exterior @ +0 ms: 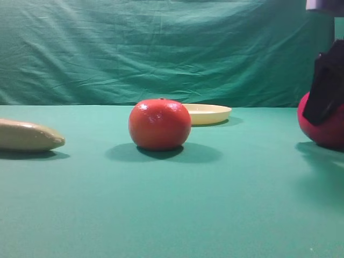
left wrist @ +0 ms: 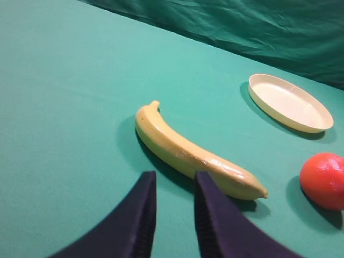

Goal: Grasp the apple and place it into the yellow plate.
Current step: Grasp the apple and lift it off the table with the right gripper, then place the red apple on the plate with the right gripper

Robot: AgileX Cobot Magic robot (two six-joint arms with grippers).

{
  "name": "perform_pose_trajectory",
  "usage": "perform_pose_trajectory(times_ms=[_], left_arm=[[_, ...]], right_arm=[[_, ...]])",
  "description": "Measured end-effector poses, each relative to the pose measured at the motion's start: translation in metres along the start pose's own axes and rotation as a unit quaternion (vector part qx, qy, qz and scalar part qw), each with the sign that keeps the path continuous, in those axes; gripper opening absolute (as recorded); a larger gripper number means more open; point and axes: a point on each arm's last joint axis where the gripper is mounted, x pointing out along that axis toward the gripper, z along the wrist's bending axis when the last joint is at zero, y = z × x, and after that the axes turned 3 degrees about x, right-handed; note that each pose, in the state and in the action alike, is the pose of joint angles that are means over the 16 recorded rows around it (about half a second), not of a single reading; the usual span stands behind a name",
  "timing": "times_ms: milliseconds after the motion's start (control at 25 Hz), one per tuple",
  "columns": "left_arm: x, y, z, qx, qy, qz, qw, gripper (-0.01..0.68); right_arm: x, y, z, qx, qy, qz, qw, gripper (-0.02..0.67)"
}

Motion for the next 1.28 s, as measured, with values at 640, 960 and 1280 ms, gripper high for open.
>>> perform_pose_trajectory(times_ms=[640,960,1280], left_arm=[[0.0,0.0,0.0,0.0,0.0,0.0,1.0,0.157],[0.0,0.0,0.0,0.0,0.0,0.0,1.0,0.157],[0.0,0.0,0.0,0.0,0.0,0.0,1.0,0.157]], right_arm=[[-0.014,-0.13,-0.002,-0.048,-0.009,-0.148,0.988,0.526],[0.04,-0.186,0.018,-0.081,-0.037,-0.177,0.98,0.526],[0.094,-0.198,0.032,-0.101,-0.056,-0.165,0.979,0.538]])
